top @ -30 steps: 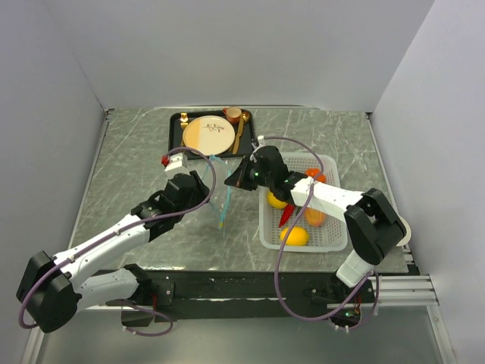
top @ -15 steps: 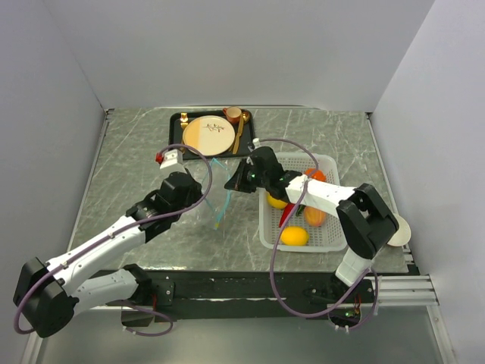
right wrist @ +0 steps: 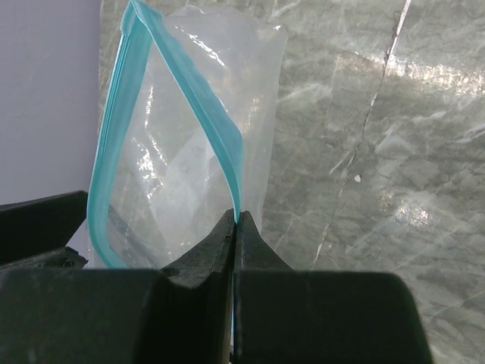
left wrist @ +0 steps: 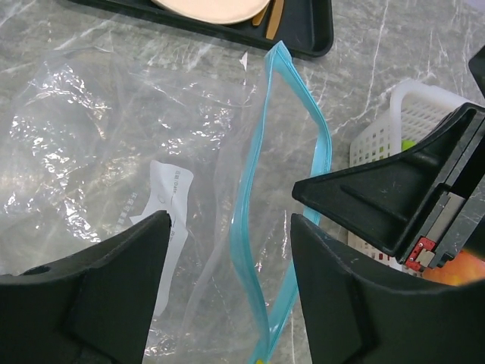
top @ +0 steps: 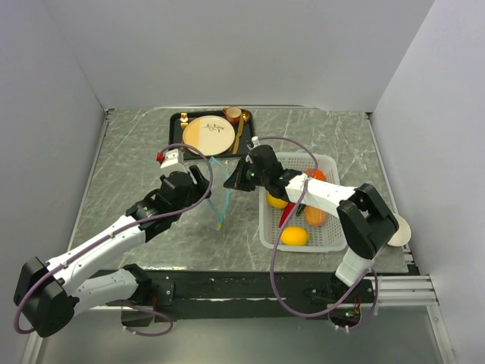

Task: Place the food in the zip-top bag and seal the zipper
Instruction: Pick up the zipper food storage bag at the center of the board.

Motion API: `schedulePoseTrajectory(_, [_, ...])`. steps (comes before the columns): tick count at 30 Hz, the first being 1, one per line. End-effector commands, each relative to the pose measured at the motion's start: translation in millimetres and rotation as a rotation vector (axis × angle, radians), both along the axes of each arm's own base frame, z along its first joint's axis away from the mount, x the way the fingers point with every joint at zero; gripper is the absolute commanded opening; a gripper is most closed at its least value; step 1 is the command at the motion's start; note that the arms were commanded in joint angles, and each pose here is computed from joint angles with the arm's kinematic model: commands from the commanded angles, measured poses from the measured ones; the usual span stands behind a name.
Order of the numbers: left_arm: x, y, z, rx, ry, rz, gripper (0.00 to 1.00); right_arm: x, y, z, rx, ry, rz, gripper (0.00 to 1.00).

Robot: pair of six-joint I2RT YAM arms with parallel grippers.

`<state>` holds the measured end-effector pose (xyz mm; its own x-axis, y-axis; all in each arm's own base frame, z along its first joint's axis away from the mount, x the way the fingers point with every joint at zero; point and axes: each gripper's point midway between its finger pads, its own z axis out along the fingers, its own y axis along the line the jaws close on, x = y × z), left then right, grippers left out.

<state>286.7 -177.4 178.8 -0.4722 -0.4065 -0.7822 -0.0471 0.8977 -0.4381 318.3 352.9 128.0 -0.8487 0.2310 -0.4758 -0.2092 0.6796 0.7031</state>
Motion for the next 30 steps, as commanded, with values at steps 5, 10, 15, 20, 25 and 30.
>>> schedulePoseTrajectory(5, [4, -8, 7, -0.021, -0.009, -0.022, 0.62, 4, 12, 22, 0.032, -0.049, 0.028, 0.0])
schedulePoseTrajectory(10, [7, -6, -9, 0.018, 0.03, 0.006, 0.54, 5, 12, 25, 0.034, -0.053, 0.031, 0.0])
schedulePoseTrajectory(15, [10, 4, -7, 0.046, 0.03, 0.057, 0.48, 4, 10, 26, 0.03, -0.057, 0.027, 0.0])
schedulePoseTrajectory(20, [9, 7, 7, 0.024, -0.005, 0.064, 0.36, 4, 10, 23, 0.025, -0.052, 0.029, 0.0])
schedulePoseTrajectory(25, [8, 6, 15, 0.001, -0.026, 0.054, 0.17, 2, 10, 20, 0.02, -0.045, 0.034, 0.0])
schedulePoseTrajectory(30, [6, 2, 21, -0.032, -0.042, 0.034, 0.04, 0, 13, 16, 0.003, -0.03, 0.06, 0.0])
